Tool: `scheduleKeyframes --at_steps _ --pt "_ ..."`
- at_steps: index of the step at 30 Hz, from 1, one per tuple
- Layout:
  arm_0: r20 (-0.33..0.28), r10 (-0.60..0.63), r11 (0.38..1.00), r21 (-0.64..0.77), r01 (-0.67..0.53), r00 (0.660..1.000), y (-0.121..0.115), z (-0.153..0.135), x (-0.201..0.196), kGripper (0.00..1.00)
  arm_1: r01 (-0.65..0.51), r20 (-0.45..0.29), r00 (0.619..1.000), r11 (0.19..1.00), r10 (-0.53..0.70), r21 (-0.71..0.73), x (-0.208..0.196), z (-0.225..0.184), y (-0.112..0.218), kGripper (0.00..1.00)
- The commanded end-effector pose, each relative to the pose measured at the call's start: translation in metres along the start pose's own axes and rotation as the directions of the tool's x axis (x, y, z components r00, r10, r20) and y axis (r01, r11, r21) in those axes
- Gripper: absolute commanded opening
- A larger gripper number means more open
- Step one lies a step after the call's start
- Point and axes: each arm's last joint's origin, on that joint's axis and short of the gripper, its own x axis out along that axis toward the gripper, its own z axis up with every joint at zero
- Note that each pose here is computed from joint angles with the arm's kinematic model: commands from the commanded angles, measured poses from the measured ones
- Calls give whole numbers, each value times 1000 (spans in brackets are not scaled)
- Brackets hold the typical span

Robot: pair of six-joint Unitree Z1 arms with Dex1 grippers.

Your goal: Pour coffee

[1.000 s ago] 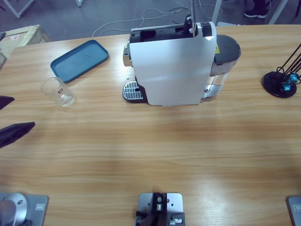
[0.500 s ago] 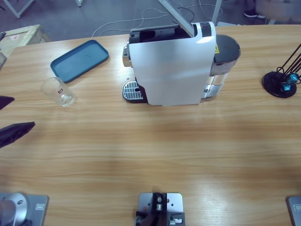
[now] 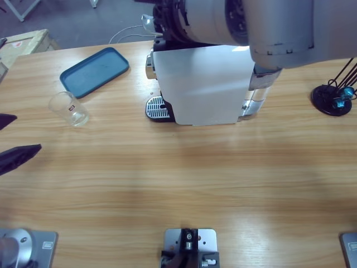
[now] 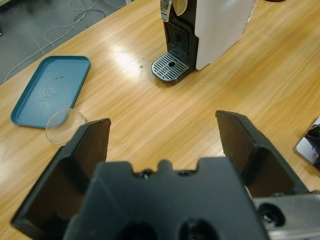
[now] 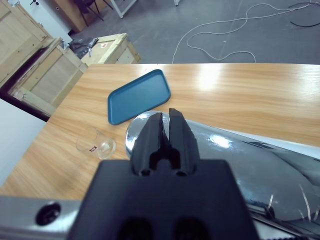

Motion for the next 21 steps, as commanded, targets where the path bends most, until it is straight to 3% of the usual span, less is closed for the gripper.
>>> scheduleKeyframes --at_steps 1,16,18,20,21 --pt "-25 13 1000 0 -13 1000 0 -8 4 904 103 -277 952 988 -133 -119 41 -90 -21 0" --pt "-71 12 1000 0 -12 997 -2 -3 15 904 185 -344 914 975 -216 -121 50 -113 -52 0" --pt "-72 17 1000 -9 -17 997 -2 -3 15 907 168 -291 937 979 -196 -119 38 -97 -48 0" --pt "-56 27 999 -32 -29 998 -1 -4 11 915 62 -171 981 982 -93 -176 6 -56 -35 0" --pt "-36 26 999 -39 -28 999 0 -5 6 949 26 -115 992 977 -51 -211 -14 -33 -29 148"
